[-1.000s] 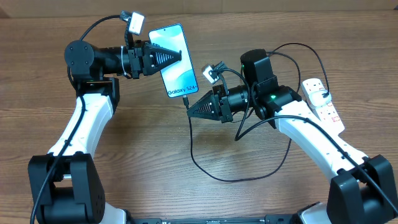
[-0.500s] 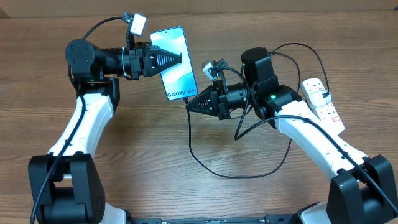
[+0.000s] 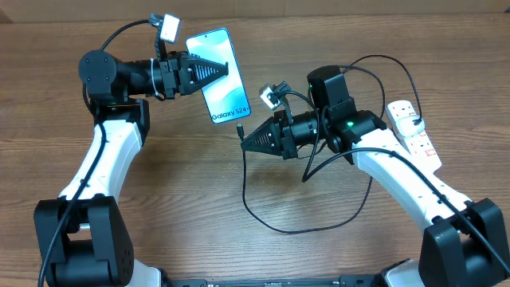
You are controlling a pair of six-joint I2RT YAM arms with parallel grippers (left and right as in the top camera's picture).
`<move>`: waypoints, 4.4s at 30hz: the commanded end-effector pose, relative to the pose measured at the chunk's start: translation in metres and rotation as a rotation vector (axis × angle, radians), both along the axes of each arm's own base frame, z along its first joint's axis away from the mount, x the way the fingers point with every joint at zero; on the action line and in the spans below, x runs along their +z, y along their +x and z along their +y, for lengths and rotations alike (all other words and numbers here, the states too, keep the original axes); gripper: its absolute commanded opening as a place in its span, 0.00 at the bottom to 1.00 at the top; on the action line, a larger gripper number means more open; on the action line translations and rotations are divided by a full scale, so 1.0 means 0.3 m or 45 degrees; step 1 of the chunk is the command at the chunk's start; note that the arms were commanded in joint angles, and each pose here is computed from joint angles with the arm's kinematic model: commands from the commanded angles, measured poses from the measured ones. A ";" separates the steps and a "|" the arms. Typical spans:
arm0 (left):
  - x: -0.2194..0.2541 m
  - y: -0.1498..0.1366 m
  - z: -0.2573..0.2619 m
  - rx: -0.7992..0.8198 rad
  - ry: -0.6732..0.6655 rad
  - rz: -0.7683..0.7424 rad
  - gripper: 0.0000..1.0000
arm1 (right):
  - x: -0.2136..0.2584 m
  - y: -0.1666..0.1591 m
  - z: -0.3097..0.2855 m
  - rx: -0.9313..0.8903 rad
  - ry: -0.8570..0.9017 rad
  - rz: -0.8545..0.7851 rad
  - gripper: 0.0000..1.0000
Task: Plug charger to phone and switch on socket
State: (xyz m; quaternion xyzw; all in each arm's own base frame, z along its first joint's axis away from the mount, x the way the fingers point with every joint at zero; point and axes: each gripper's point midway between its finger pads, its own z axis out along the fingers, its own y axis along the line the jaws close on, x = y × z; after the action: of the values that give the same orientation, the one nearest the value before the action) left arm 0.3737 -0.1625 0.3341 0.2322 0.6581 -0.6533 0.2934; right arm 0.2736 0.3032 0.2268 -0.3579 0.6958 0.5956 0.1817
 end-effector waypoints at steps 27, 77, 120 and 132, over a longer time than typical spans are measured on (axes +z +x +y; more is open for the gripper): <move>0.019 -0.004 -0.032 -0.009 -0.010 -0.036 0.04 | 0.067 -0.005 0.015 0.071 0.097 -0.093 0.04; 0.010 -0.038 -0.050 -0.081 0.015 -0.062 0.04 | 0.058 0.051 0.021 -0.016 0.062 -0.189 0.28; -0.142 0.090 -0.046 0.154 0.053 0.058 0.04 | -0.063 0.224 -0.048 -1.005 -0.850 -0.629 0.29; -0.180 0.036 -0.070 0.044 0.071 0.053 0.04 | 0.026 0.247 0.021 -1.007 -0.661 -0.668 0.04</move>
State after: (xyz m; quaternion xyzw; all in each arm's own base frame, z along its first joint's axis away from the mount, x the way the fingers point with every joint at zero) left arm 0.4081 -0.1714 0.2797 0.1520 0.7071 -0.6186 0.3070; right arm 0.3330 0.3046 0.2016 -0.2573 0.8570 0.1679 0.4137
